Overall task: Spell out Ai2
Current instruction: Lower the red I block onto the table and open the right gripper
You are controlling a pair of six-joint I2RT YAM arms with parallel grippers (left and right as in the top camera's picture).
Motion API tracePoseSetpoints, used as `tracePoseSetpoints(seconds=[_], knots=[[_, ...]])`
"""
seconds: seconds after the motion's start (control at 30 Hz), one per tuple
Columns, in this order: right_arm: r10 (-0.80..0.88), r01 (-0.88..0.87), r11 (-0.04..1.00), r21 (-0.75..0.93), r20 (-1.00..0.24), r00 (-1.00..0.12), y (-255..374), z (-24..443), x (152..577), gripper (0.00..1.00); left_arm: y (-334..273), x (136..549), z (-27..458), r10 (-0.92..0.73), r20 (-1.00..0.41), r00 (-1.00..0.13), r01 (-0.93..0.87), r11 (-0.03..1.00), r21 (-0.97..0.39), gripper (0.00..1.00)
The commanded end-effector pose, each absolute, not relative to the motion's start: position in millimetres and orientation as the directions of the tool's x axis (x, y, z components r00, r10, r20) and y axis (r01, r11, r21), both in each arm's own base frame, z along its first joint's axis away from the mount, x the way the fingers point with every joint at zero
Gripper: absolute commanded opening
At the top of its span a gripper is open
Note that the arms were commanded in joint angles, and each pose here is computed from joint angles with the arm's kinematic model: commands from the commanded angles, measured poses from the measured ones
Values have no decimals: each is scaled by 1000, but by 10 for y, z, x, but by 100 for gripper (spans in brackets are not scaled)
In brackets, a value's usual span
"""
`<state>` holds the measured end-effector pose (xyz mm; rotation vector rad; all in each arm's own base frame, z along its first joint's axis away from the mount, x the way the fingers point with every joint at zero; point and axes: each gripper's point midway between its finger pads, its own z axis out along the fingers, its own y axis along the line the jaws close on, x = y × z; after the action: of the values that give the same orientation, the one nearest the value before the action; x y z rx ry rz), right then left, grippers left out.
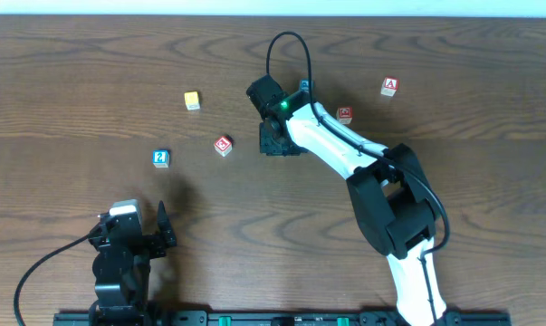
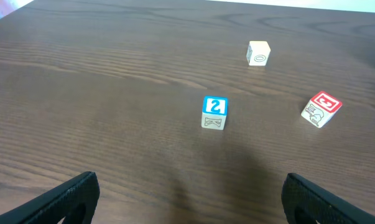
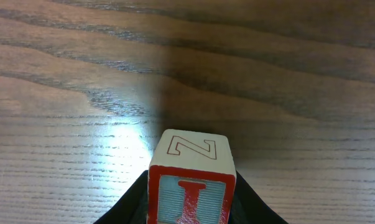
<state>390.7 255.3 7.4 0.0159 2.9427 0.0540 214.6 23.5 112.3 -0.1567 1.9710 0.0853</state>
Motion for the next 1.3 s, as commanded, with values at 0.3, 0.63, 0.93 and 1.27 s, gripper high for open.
tracePoseSetpoints(seconds=[0.3,0.63,0.93,1.27], knots=[[42,37,999,27,-216,-976,2520,61,3991,36,268,2139,1052,-64,-914,-400,-164,986,3,95],[41,37,999,22,-212,-976,2509,58,3981,58,268,2139,1052,-64,-914,-400,-164,986,3,96],[40,39,999,13,-201,-979,2463,137,3987,85,268,2139,1052,-64,-914,-400,-164,986,3,95],[-55,-79,995,58,-336,-940,2571,1232,4440,99,268,2139,1052,-64,-914,-400,-164,986,3,95]])
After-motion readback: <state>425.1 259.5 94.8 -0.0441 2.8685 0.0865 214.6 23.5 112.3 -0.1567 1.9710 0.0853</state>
